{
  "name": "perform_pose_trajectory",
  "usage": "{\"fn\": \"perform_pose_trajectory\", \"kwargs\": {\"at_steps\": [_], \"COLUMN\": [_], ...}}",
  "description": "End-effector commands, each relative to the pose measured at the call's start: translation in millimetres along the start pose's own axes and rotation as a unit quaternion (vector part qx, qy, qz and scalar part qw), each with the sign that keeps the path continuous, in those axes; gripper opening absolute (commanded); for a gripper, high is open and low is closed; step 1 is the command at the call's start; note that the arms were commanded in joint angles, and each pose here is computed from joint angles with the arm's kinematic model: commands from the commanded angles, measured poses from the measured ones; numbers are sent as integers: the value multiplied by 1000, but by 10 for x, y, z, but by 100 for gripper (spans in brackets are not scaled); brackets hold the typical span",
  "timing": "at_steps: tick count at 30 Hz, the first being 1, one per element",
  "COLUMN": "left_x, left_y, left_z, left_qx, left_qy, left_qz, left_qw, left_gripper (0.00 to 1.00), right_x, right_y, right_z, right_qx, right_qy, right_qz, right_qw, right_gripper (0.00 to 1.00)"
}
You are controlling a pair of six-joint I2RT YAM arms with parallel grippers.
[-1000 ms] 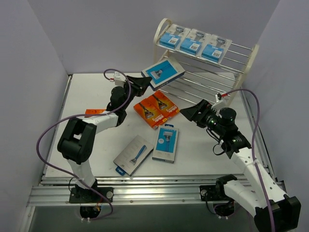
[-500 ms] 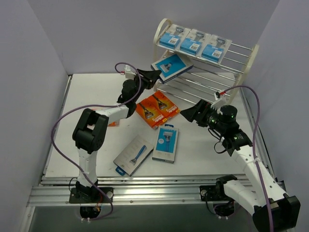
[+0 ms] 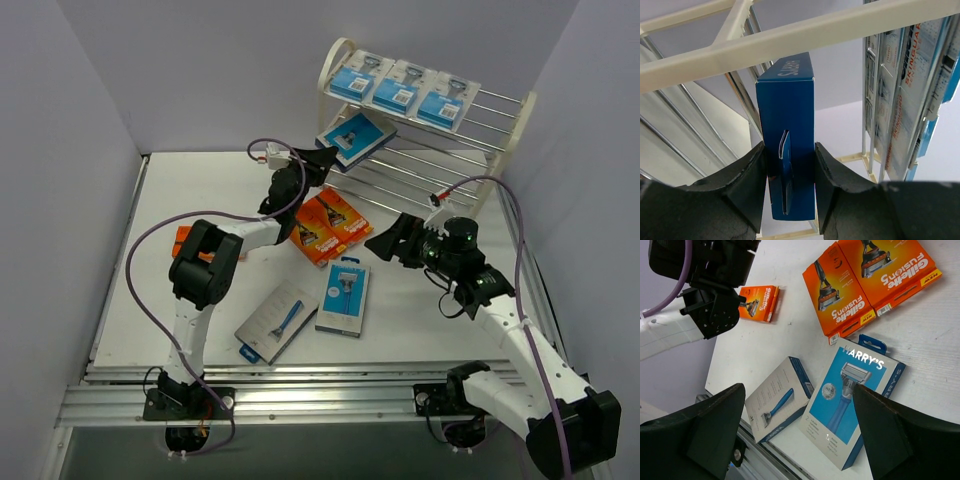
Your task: Place and organize the shaving razors onto the shelf
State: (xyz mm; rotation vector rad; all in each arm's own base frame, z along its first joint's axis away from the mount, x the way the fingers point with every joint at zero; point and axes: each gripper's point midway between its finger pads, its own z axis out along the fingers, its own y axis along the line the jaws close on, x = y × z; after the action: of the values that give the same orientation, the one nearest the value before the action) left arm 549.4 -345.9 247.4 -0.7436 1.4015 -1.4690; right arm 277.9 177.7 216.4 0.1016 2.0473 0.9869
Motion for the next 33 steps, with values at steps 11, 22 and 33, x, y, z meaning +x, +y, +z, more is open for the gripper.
{"fn": "perform_pose_trajectory", "kwargs": {"at_steps": [11,22,33], "left_x": [-147,-174,-122], "left_y": [-555,-511,-478], "left_z": [204,291,396], "left_qx": [93,86,75], "left_qy": [-102,-136,-151], "left_qz": [-35,-40,-43], "left_qw": [990,986,985], "left_gripper": [2,2,2], "right_x": [46,241,365], "right_y": [236,320,302], "right_z": [-10,18,-9], "right_qx": [-22,-31,-30], "right_qy": [14,40,54], "right_qz": [-38,-53,-56], "right_qw": [999,997,996], "right_gripper": [85,86,86]}}
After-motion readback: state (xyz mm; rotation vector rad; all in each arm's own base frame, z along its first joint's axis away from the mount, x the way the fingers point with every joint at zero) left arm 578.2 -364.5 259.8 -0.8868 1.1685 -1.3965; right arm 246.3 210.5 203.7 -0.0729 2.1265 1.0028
